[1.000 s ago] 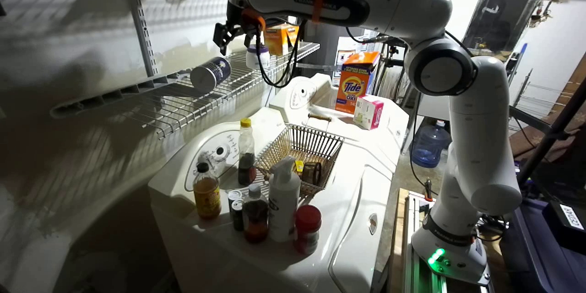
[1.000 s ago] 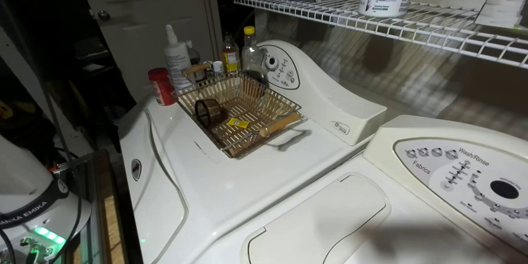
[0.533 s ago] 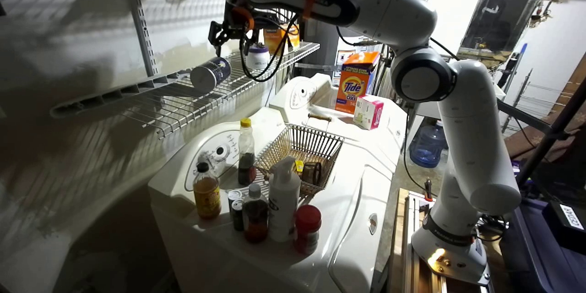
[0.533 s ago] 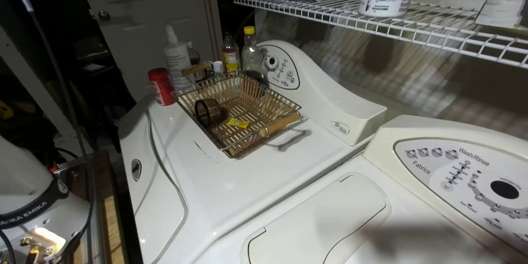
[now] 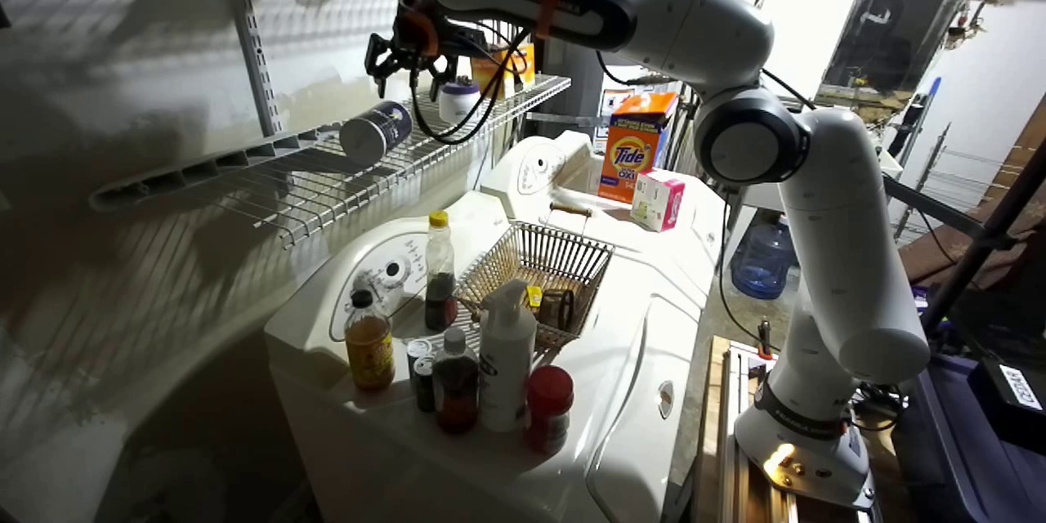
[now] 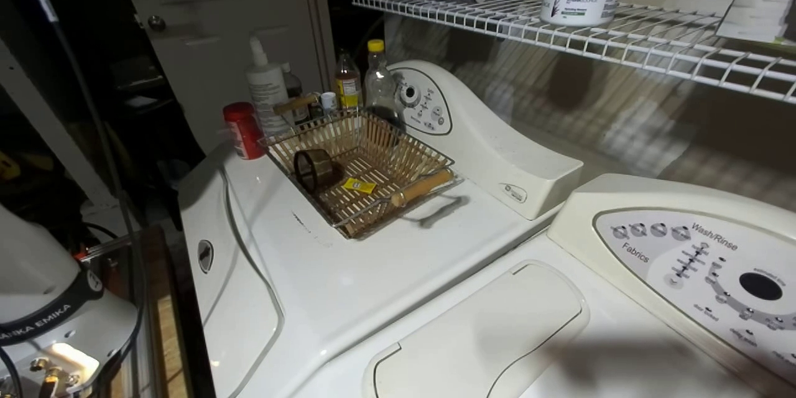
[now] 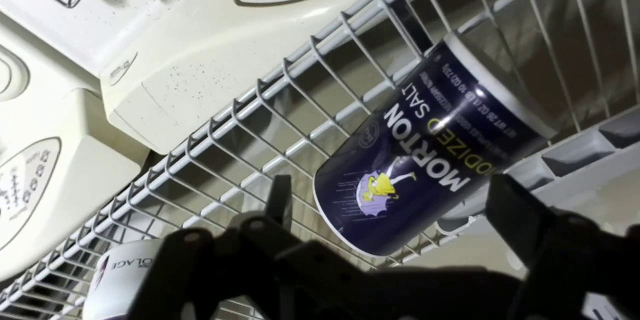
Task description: Place the dark blue and white container right-side up.
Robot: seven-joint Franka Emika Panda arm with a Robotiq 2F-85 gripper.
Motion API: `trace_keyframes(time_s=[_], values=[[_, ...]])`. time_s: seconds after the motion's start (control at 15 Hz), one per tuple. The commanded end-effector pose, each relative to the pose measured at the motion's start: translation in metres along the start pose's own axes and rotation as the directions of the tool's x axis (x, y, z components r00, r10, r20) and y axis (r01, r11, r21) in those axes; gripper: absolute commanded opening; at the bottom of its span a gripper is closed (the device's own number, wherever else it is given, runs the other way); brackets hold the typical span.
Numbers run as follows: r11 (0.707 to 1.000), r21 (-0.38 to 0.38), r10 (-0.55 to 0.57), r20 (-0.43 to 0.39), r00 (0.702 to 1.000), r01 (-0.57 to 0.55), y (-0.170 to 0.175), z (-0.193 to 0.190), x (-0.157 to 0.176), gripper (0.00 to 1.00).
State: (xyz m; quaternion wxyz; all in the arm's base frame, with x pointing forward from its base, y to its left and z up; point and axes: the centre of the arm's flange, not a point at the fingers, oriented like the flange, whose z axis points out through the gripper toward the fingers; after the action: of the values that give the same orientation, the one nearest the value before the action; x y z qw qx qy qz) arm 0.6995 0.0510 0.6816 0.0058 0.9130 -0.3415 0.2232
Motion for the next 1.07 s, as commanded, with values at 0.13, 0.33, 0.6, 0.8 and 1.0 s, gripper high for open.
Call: trace_keyframes(time_s=[0.13, 0.33, 0.6, 0.8, 1.0], values=[[0.968, 0.067, 0.241, 0.025, 0.97, -0.242, 0.003, 0.016, 0.01, 1.0], [0.949, 0.114, 0.293, 0.012, 0.956, -0.293, 0.003, 0.027, 0.02, 1.0], [0.939, 0.116, 0.326, -0.011, 0.945, -0.323, 0.001, 0.042, 0.031, 1.0], [0.933, 0.108, 0.346, -0.009, 0.938, -0.343, 0.001, 0.053, 0.035, 1.0], [0.929, 0.093, 0.359, 0.003, 0.933, -0.357, -0.001, 0.064, 0.035, 1.0]])
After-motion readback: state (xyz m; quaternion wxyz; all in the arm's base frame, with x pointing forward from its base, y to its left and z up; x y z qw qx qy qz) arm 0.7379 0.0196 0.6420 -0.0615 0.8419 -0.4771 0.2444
